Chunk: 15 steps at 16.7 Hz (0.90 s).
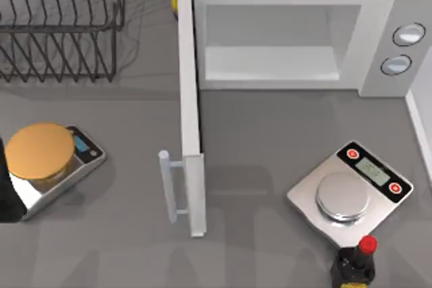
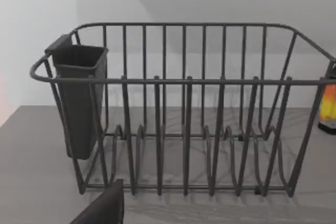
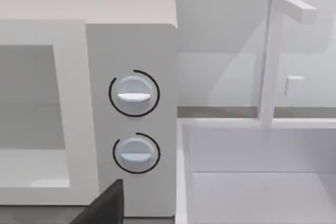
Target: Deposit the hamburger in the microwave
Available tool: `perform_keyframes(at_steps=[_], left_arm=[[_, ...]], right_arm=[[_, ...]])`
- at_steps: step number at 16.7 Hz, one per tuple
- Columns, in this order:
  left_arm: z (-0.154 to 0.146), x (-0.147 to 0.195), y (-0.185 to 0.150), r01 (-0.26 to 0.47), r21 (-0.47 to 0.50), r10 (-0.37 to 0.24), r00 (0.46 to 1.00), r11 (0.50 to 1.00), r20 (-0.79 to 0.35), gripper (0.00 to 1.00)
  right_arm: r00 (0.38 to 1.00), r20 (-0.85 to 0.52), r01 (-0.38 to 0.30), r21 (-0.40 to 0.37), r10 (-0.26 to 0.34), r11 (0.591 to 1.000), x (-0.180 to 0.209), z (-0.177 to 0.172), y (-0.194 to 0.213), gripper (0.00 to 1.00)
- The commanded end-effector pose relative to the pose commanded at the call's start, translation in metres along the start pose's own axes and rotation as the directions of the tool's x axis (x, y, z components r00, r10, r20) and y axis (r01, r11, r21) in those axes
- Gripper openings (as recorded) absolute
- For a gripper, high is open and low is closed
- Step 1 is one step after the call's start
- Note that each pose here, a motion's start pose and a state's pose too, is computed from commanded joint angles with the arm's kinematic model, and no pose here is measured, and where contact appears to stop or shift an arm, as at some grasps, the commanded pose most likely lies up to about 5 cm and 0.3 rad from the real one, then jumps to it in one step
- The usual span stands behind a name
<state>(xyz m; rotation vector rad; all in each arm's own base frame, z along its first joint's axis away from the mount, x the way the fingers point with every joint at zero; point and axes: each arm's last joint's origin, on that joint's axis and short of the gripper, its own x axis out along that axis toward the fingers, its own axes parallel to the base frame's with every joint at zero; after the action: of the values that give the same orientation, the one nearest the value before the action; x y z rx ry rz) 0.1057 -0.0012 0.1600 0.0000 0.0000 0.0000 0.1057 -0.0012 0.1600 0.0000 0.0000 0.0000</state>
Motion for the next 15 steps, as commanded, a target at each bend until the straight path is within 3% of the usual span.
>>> perform_keyframes(at_steps=[4,7,9,12,15], left_arm=[[0.000,0.000,0.000,0.000,0.000,0.000,1.000,1.000,0.000,1.00],[0.000,0.000,0.000,0.000,0.000,0.000,1.000,1.000,0.000,1.00],[0.000,0.000,0.000,0.000,0.000,0.000,1.000,1.000,0.000,1.00],[0.000,0.000,0.000,0.000,0.000,0.000,1.000,1.000,0.000,1.00],[0.000,0.000,0.000,0.000,0.000,0.000,1.000,1.000,0.000,1.00]], right_arm=[[0.999,-0.040,-0.003,-0.034,0.002,0.999,0.001,0.003,0.000,1.00],[0.982,-0.188,-0.041,-0.151,0.012,0.988,0.004,0.012,0.001,1.00],[0.939,-0.345,-0.111,-0.248,0.020,0.962,0.011,0.018,0.002,1.00],[0.787,-0.617,-0.304,-0.347,0.028,0.887,0.028,0.021,0.005,1.00],[0.552,-0.833,-0.540,-0.332,0.027,0.773,0.049,0.020,0.007,1.00]])
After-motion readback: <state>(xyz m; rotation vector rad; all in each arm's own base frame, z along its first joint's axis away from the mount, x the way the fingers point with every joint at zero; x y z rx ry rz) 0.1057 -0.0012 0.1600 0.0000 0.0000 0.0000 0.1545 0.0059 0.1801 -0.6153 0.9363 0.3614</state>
